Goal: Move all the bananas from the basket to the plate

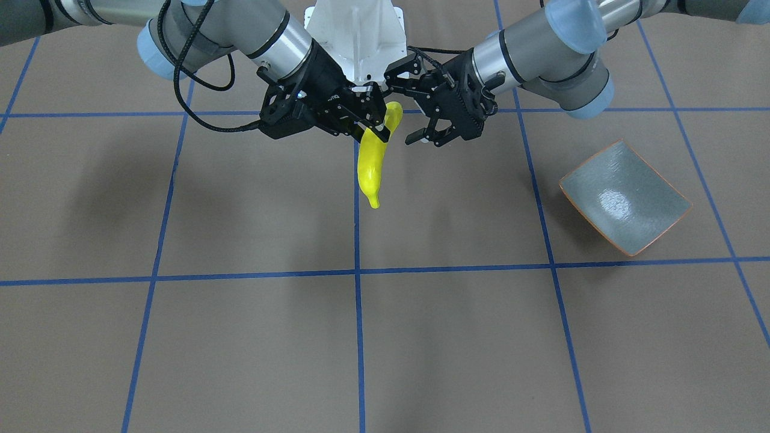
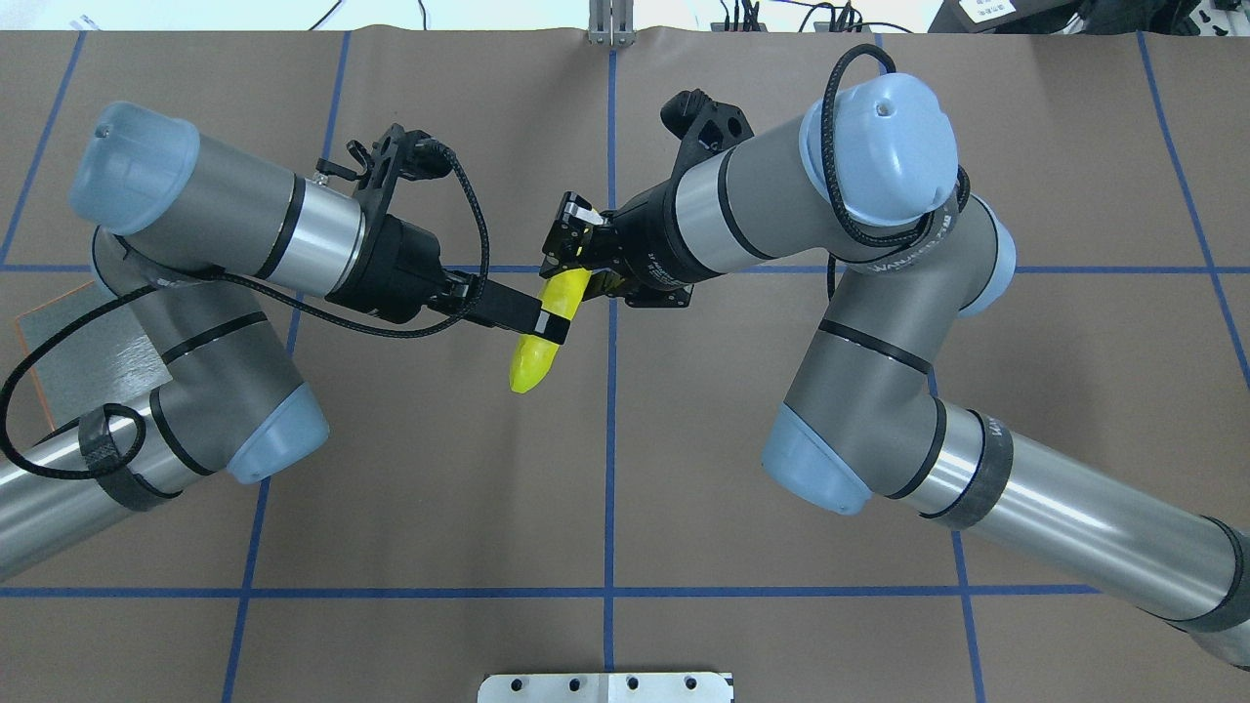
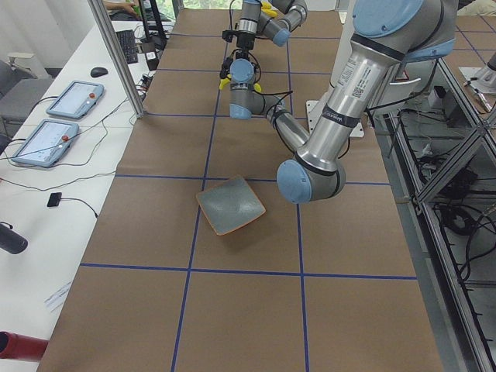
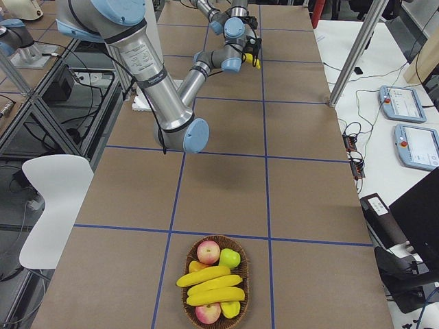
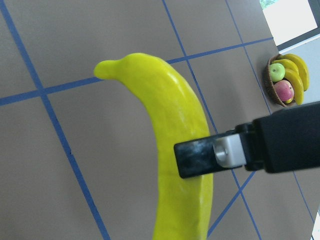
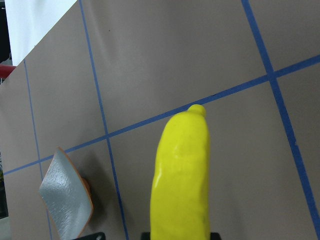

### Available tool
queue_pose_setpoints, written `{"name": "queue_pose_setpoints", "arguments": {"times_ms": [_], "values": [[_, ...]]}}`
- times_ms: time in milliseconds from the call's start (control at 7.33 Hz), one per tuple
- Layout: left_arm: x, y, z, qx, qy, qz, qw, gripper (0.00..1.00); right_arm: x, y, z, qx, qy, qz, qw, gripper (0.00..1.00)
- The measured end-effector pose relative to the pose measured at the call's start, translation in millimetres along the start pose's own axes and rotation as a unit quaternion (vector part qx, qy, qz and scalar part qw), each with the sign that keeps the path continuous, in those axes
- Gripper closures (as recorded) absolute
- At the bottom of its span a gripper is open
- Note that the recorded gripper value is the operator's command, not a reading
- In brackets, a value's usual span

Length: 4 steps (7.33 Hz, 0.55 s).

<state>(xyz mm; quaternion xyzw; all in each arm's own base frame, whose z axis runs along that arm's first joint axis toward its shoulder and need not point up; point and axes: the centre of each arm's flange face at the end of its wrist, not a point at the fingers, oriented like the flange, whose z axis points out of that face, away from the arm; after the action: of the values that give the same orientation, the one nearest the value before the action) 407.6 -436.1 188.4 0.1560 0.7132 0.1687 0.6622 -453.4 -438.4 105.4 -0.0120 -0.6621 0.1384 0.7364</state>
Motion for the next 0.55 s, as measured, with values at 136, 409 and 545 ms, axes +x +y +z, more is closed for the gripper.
{"name": "queue_pose_setpoints", "arguments": {"times_ms": [136, 409, 545], "values": [[1.5, 0.6, -0.2, 0.003, 0.006, 0.006, 1.0, 0.06, -1.2, 1.8, -1.1, -0.005, -0.004, 0.002, 1.0, 1.0], [2.5, 0.7, -0.8, 0.004, 0.009, 0.009, 0.9999, 0.18, -2.8, 5.4, -3.3, -0.016, -0.009, 0.002, 0.9998, 1.0], [2.4, 0.9, -0.7, 0.005, 0.01, 0.01, 0.9999, 0.33, -3.8, 7.0, -4.8, -0.021, -0.013, 0.0, 0.9997, 1.0]]}}
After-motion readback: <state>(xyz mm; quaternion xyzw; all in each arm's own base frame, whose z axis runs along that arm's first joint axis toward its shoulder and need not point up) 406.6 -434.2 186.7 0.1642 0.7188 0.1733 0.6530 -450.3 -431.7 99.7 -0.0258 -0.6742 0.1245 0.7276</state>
